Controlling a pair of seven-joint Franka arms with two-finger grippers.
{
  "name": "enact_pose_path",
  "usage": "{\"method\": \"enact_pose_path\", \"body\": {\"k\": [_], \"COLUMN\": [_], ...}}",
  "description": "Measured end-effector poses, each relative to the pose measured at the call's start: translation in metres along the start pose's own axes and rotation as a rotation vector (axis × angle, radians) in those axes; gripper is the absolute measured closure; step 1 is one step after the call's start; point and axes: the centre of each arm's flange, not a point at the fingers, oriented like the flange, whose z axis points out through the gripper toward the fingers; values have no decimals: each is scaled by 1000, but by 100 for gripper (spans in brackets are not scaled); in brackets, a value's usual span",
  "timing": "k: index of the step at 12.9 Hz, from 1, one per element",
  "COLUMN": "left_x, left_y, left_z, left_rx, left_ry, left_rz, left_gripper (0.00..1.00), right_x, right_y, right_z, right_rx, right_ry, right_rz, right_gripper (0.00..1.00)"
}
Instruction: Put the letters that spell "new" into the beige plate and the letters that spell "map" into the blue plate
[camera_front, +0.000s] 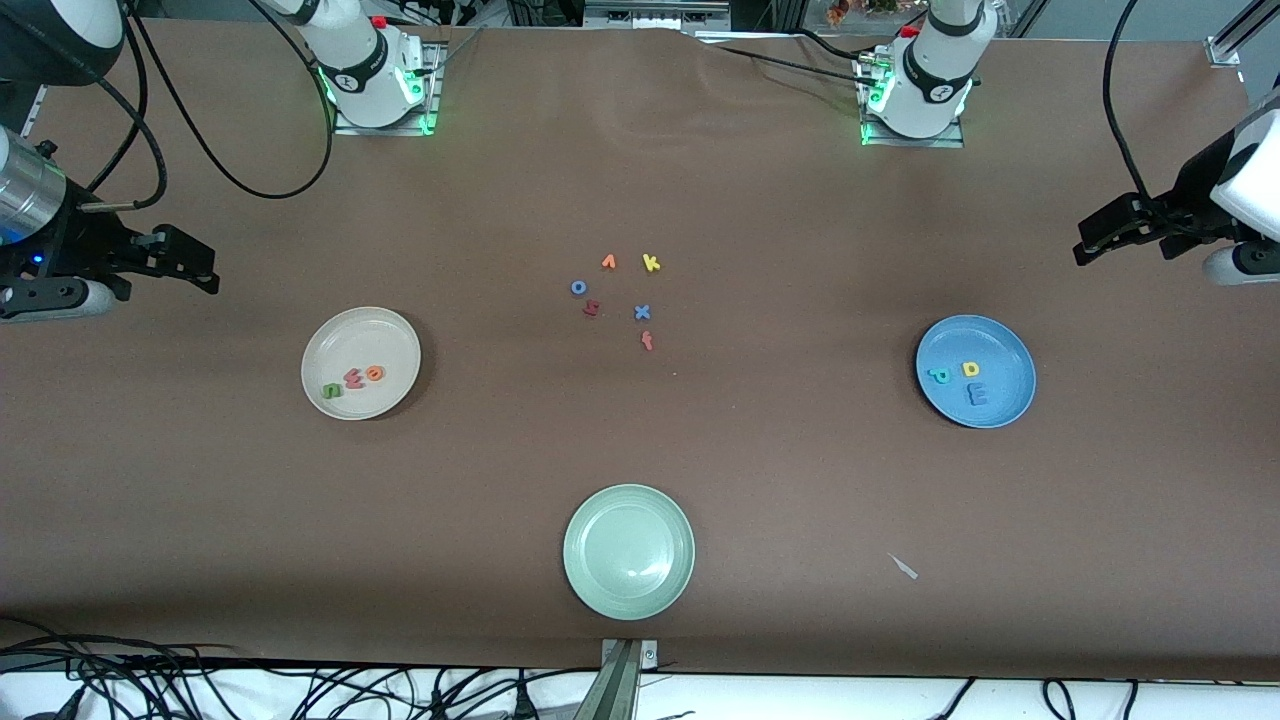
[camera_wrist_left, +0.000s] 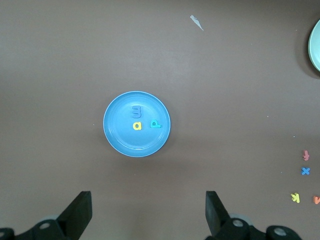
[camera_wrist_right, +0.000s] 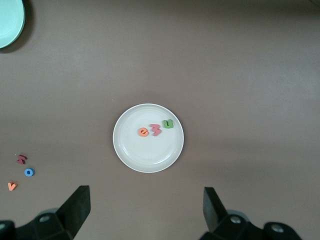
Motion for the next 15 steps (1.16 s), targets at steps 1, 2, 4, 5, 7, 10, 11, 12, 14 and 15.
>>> {"method": "enact_pose_path", "body": {"k": [1, 2, 4, 5, 7, 10, 11, 12, 14, 15], "left_x": [0, 0, 0, 0, 0, 0, 0, 0, 0, 0], "left_y": [0, 0, 0, 0, 0, 0, 0, 0, 0, 0], "left_z": [0, 0, 0, 0, 0, 0, 0, 0, 0, 0], "left_rx": [0, 0, 0, 0, 0, 0, 0, 0, 0, 0], "left_ry": [0, 0, 0, 0, 0, 0, 0, 0, 0, 0], "left_rz": [0, 0, 0, 0, 0, 0, 0, 0, 0, 0], "left_gripper": [0, 0, 0, 0, 0, 0, 0, 0, 0, 0], "right_x": [0, 1, 3, 5, 7, 7, 7, 8, 9, 10], "right_y": [0, 0, 0, 0, 0, 0, 0, 0, 0, 0], "right_z": [0, 0, 5, 6, 8, 8, 8, 8, 12, 13], "right_rx": [0, 0, -2, -3, -4, -4, -4, -4, -5, -6], "right_ry": [2, 3, 1, 3, 13, 13, 13, 12, 7, 5], "right_rz": [0, 0, 0, 0, 0, 1, 1, 1, 1, 2], "right_gripper": [0, 0, 0, 0, 0, 0, 0, 0, 0, 0]}}
